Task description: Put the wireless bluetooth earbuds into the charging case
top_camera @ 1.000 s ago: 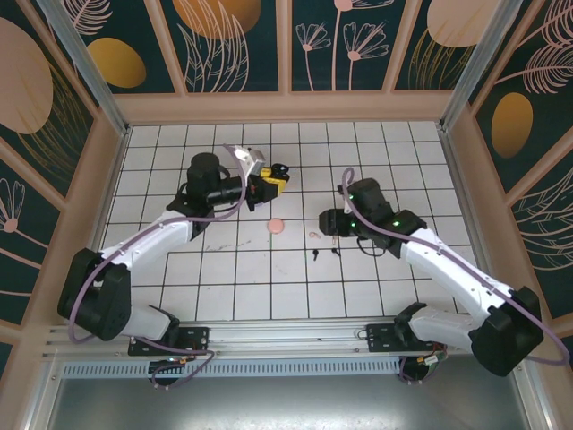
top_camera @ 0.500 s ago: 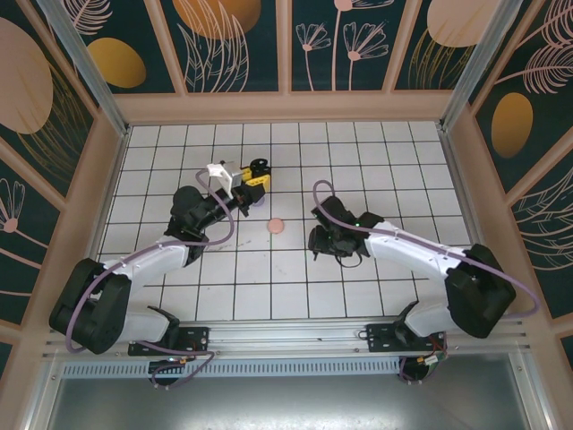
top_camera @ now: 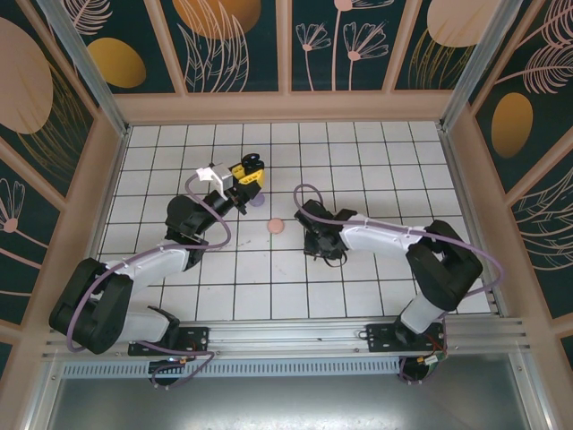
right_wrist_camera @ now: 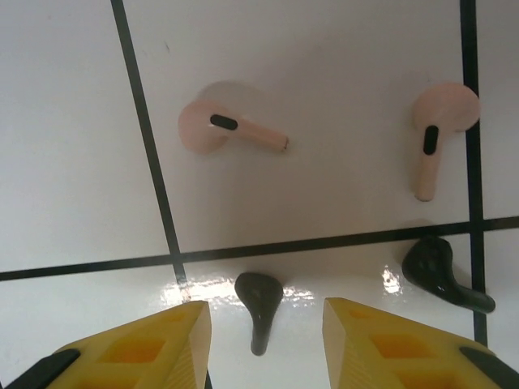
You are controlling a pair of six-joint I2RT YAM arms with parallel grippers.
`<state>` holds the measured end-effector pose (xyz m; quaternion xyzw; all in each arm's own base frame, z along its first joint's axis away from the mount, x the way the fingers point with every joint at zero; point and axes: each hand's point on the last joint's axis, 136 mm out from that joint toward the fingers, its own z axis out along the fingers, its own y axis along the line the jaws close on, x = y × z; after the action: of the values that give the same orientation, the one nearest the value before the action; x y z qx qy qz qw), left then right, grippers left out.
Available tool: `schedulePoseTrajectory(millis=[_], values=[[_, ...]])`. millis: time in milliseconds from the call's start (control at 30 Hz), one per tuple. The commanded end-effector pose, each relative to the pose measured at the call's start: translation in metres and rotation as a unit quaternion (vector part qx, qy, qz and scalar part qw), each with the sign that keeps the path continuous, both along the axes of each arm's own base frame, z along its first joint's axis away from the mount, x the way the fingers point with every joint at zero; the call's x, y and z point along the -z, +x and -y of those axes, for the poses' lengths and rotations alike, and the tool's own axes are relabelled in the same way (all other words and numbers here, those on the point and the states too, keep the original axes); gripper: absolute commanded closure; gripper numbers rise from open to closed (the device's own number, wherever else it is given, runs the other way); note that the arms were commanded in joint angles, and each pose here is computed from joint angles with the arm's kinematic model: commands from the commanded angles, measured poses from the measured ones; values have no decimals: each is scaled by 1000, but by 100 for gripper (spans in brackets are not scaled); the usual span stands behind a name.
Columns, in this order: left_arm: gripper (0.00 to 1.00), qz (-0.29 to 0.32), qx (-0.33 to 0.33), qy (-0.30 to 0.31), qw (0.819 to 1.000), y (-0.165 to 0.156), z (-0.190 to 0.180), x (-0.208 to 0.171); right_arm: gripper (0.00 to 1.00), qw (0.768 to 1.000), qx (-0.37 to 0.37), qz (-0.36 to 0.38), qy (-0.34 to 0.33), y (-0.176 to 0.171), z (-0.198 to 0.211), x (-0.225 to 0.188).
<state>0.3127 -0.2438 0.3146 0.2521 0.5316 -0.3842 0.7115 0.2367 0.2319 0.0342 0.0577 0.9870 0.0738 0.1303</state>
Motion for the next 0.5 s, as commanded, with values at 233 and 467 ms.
schedulePoseTrajectory(millis=[233, 467], values=[[100, 29, 1, -11, 1000, -8, -2, -11, 62, 1000, 4, -6, -24, 5, -3, 10], [100, 23, 5, -10, 1000, -7, 0, -12, 65, 1000, -1, -5, -26, 8, -7, 16]])
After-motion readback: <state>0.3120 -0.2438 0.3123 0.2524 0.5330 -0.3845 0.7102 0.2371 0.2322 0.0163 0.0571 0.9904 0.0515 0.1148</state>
